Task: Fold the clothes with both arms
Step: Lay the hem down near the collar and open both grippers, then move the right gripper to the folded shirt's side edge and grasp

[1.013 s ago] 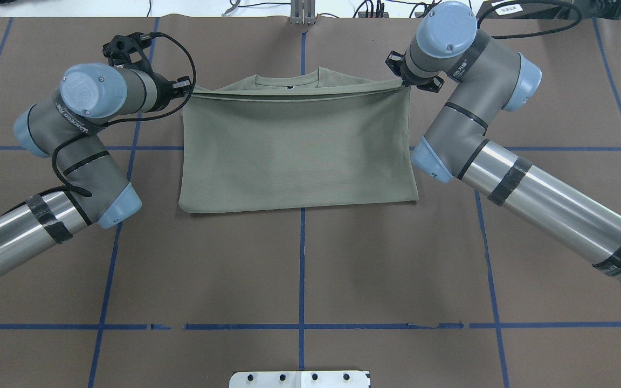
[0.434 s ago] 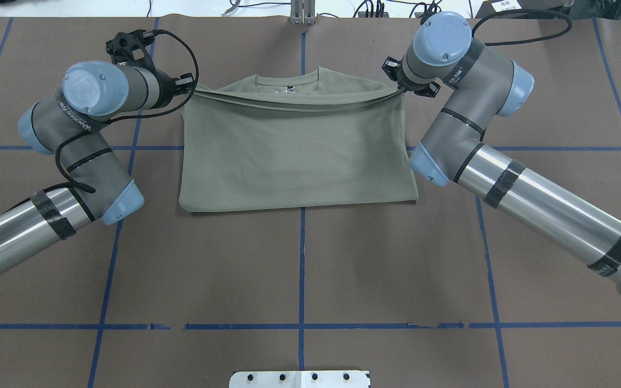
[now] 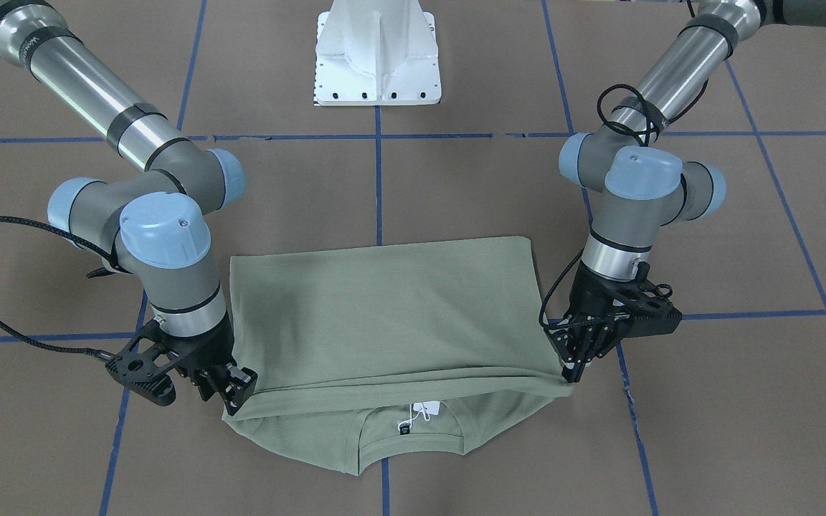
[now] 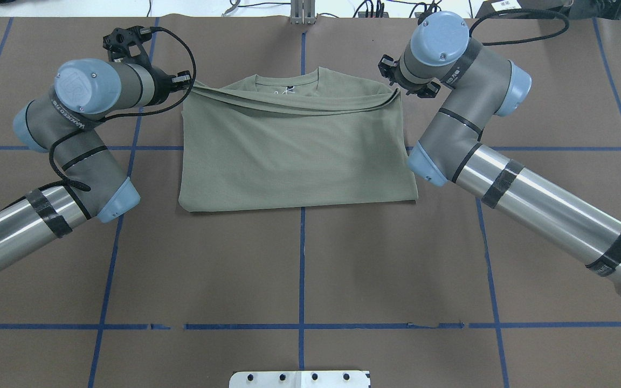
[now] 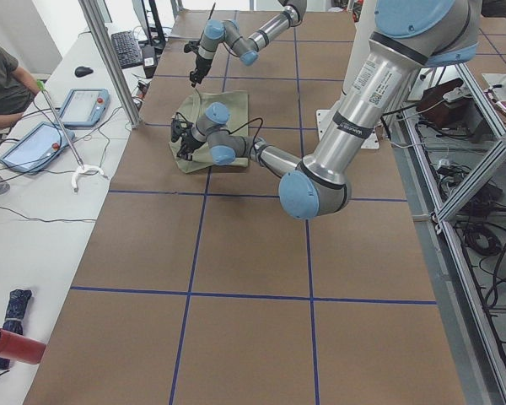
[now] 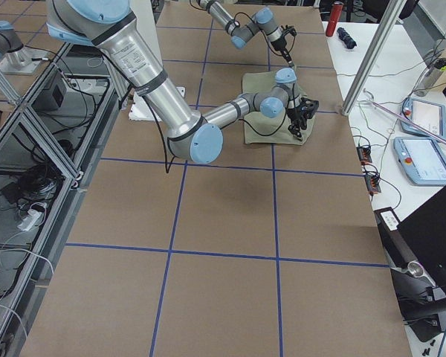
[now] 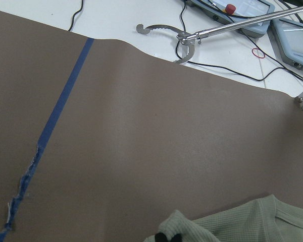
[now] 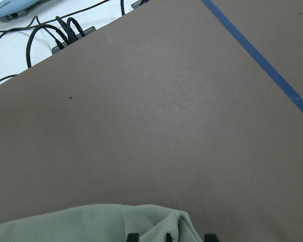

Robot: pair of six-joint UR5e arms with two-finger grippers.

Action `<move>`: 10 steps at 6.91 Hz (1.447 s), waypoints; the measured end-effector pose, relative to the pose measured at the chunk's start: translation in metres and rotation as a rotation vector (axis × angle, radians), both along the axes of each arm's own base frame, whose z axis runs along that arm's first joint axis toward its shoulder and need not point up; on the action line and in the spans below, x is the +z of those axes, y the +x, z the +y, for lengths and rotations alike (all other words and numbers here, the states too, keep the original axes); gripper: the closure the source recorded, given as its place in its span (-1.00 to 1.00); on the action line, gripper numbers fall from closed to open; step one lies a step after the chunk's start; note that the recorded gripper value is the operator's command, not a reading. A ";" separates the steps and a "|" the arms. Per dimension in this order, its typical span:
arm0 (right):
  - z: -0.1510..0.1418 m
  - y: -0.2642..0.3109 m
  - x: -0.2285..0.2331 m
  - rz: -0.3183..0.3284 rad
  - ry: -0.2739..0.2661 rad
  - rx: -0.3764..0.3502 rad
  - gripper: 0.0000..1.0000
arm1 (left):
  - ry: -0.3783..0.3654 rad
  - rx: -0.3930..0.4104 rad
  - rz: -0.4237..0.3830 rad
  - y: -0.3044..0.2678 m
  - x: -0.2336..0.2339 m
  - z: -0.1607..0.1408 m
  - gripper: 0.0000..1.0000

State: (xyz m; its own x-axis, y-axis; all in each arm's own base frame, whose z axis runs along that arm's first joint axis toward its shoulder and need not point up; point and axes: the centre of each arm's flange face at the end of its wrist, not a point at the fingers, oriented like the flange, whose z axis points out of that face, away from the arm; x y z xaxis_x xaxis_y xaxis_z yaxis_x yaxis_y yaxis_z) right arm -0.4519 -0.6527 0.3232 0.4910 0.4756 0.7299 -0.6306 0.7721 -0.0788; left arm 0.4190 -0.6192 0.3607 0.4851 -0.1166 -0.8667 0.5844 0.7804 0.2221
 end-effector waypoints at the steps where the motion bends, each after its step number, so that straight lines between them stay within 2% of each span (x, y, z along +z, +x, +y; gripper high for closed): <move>1: 0.014 0.007 0.001 -0.016 0.010 -0.006 -0.29 | 0.001 0.001 -0.005 -0.001 0.003 0.000 0.28; 2: 0.035 0.012 0.004 -0.034 0.021 -0.019 -0.37 | 0.007 0.006 -0.014 -0.004 0.007 0.000 0.21; 4: 0.091 0.019 0.013 -0.075 0.028 -0.051 -0.51 | 0.013 0.048 -0.002 -0.006 0.006 0.003 0.20; 5: 0.120 0.024 0.020 -0.105 0.000 -0.044 -0.57 | 0.013 0.064 0.007 -0.006 0.005 0.004 0.18; 7: 0.165 0.017 0.032 -0.187 -0.073 -0.011 -0.57 | 0.016 0.069 0.014 -0.008 0.002 0.005 0.18; 8: 0.180 0.012 0.042 -0.208 -0.090 -0.012 -0.57 | 0.020 0.069 0.018 -0.010 -0.001 0.006 0.18; 10: 0.197 0.005 0.059 -0.205 -0.106 -0.027 -0.57 | 0.032 0.068 0.030 -0.014 -0.009 0.008 0.18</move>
State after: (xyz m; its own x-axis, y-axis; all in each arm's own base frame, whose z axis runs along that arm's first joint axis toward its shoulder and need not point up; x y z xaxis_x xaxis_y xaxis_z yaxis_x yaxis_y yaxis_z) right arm -0.4473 -0.4554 0.3817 0.3514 0.5436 0.7622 -0.5721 0.7691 -0.2849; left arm 0.4052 -0.6109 0.3519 0.4651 -0.0564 -0.8834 0.5371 0.8113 0.2310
